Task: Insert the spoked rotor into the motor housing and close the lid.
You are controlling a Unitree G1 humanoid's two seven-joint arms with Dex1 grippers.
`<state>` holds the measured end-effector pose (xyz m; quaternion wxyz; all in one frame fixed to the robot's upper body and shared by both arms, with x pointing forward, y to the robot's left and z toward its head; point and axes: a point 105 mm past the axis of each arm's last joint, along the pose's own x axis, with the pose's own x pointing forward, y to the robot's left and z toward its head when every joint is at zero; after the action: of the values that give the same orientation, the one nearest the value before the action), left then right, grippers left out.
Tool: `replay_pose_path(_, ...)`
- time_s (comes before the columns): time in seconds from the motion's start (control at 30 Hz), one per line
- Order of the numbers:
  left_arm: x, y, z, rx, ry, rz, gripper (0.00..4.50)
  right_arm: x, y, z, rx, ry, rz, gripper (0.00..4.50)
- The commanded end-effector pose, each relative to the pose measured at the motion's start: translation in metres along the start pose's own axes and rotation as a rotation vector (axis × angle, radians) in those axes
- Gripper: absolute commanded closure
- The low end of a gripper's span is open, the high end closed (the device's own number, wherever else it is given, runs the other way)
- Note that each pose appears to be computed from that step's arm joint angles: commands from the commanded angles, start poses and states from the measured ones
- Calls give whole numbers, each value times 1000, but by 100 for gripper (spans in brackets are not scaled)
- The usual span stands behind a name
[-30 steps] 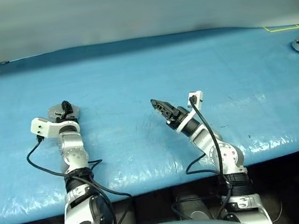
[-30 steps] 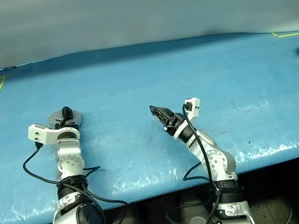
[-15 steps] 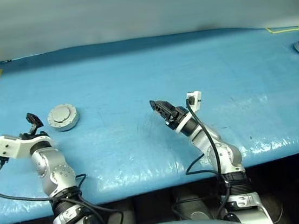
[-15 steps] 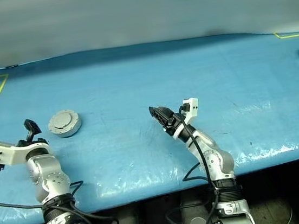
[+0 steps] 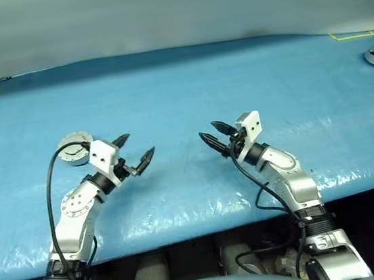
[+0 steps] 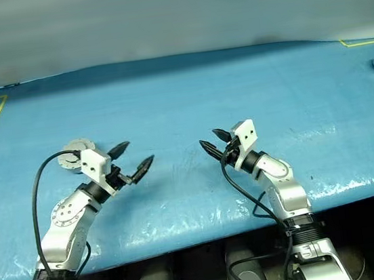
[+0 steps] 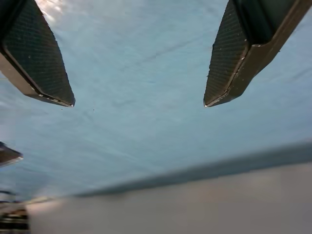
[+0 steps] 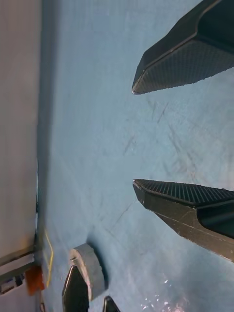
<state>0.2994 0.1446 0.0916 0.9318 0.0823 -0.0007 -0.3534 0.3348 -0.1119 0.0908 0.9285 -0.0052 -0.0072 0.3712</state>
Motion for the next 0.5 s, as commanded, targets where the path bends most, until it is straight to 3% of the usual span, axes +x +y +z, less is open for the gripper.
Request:
replay_pose_path(0.03, 3, -15, 2, 17, 5, -92, 0, -3, 1, -2, -148, 55, 41, 76)
replay_pose_path(0.1, 4, -18, -5, -9, 31, -108, 0, -5, -1, -6, -173, 78, 25, 5)
replay_pose_path(0.5, 5, -25, -8, -31, 29, -130, 0, -1, 2, -8, -197, 69, -3, 5)
